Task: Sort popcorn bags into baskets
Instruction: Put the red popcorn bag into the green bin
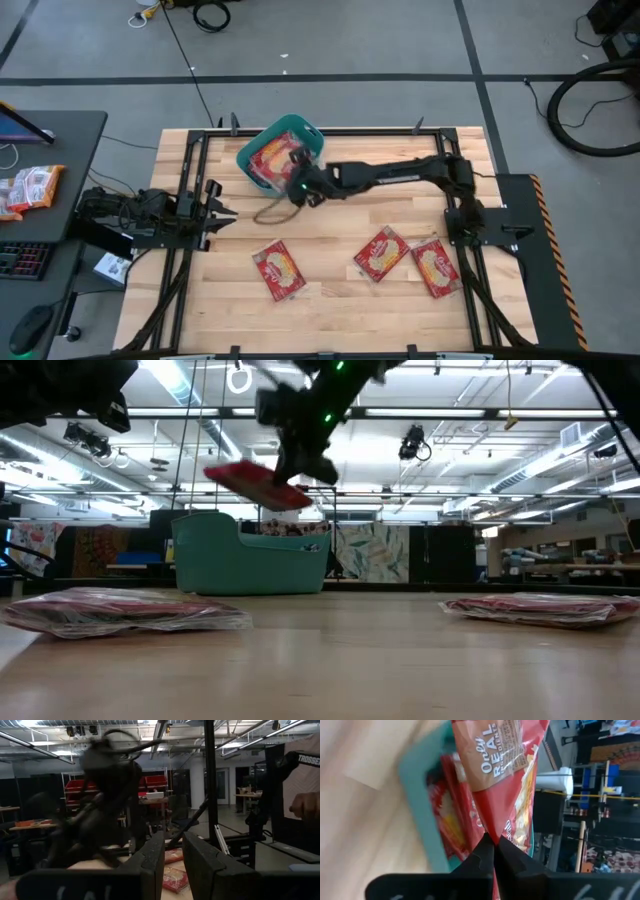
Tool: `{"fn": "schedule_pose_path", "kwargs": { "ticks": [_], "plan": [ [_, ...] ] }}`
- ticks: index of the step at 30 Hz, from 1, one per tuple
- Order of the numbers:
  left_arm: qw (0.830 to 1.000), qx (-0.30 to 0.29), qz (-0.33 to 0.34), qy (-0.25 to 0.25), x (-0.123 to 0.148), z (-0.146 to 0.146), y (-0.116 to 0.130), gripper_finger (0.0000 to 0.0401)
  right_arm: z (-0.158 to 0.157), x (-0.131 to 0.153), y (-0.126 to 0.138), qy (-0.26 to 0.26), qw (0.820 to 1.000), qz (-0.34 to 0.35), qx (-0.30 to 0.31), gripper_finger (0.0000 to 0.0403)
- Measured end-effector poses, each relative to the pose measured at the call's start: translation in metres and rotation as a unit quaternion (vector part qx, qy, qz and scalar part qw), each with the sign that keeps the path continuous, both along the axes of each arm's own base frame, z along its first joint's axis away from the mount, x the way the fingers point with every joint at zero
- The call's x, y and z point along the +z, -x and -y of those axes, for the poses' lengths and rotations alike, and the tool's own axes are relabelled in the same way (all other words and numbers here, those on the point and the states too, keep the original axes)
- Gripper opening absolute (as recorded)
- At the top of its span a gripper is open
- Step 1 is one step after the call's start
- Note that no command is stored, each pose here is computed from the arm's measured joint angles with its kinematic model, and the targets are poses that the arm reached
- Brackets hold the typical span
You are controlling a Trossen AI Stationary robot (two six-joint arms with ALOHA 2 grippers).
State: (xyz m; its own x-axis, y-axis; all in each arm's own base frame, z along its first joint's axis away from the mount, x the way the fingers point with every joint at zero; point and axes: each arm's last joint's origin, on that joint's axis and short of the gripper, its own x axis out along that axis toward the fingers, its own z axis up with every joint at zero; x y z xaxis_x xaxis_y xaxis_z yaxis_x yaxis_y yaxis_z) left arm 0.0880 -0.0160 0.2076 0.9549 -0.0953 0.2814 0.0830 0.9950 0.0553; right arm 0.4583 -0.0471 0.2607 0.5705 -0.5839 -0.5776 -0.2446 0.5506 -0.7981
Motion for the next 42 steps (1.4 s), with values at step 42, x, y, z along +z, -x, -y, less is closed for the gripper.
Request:
{"fn": "schedule_pose_path", "kwargs": {
  "ticks": [42],
  "plan": [
    [1.0,0.0,-0.007,-0.001,-0.001,0.0,0.0,0.0073,-0.053,0.018,0.014,-0.205,0.974,-0.077,-0.055,0.0134]
  ]
}}
